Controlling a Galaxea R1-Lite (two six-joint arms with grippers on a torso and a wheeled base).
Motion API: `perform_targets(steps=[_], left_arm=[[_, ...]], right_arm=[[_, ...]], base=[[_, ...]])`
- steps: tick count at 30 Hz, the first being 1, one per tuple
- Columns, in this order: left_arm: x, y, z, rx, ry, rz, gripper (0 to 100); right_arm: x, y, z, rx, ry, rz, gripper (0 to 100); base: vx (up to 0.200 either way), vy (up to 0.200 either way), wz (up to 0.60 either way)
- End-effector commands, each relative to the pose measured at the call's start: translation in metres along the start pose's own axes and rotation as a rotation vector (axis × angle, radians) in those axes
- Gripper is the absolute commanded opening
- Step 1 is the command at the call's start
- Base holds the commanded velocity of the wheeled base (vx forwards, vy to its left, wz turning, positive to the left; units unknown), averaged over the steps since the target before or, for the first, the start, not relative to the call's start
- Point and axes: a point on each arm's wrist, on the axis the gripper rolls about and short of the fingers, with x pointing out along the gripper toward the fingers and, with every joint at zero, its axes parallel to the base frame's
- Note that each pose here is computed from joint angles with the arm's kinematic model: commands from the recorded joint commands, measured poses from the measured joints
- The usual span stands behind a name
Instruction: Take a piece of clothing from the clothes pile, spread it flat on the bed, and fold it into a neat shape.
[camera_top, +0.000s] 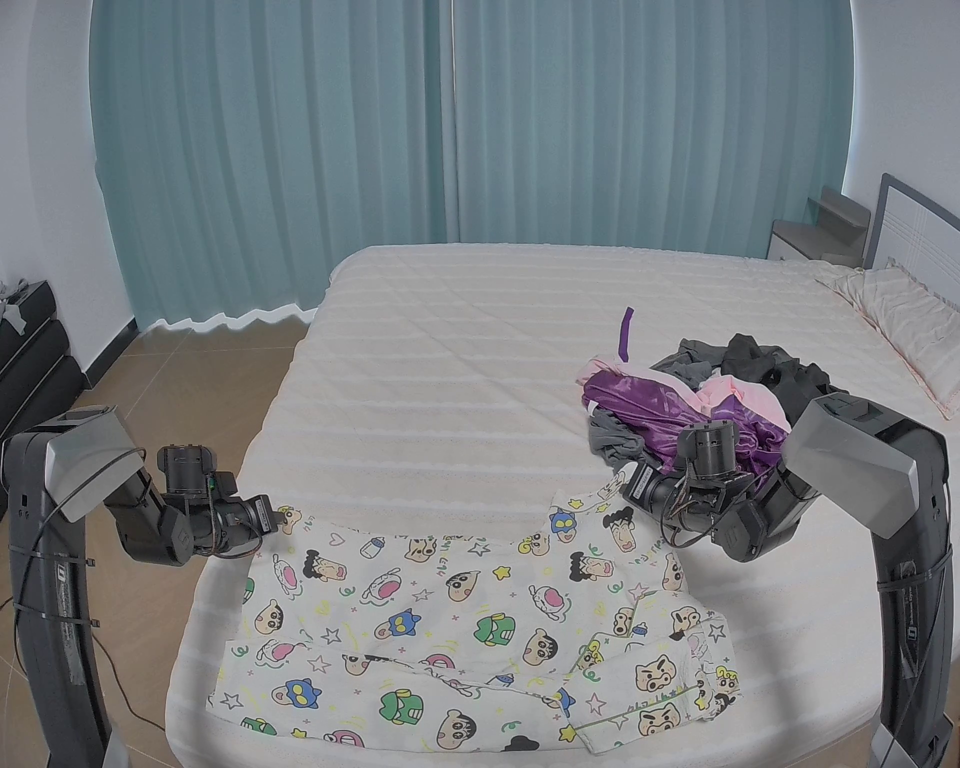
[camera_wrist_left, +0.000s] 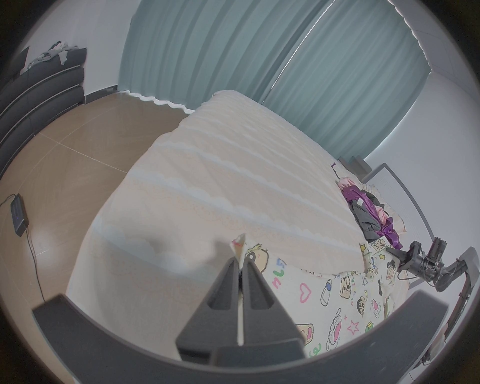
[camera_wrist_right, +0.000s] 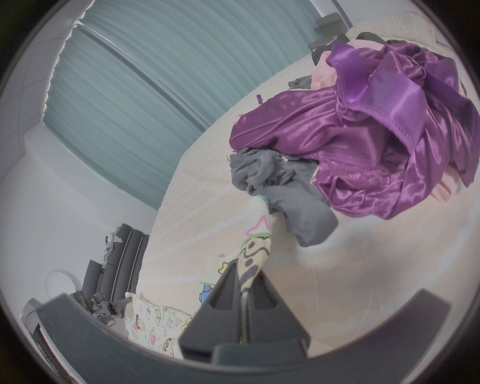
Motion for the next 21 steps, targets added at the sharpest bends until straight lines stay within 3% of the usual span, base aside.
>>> perform_targets(steps=[1,8,21], left_arm=[[-0.009,-0.001,0.008,0.012,-0.062,0.001,0],[-0.011,-0.001,0.009,0.020,-0.114,0.013,0],[-0.017,0.008,0.009,0.003,-0.119,0.045,0]], right_arm=[[-0.005,0.005,0.010,0.000,-0.038,0.021,0],[-0.008,0.007,0.015,-0.001,-0.056,0.028,0],[-0.013,0.006,0.016,-0.014,-0.072,0.038,0]], base=[[0.000,0.000,0.00],[0.000,0.000,0.00],[0.000,0.000,0.00]])
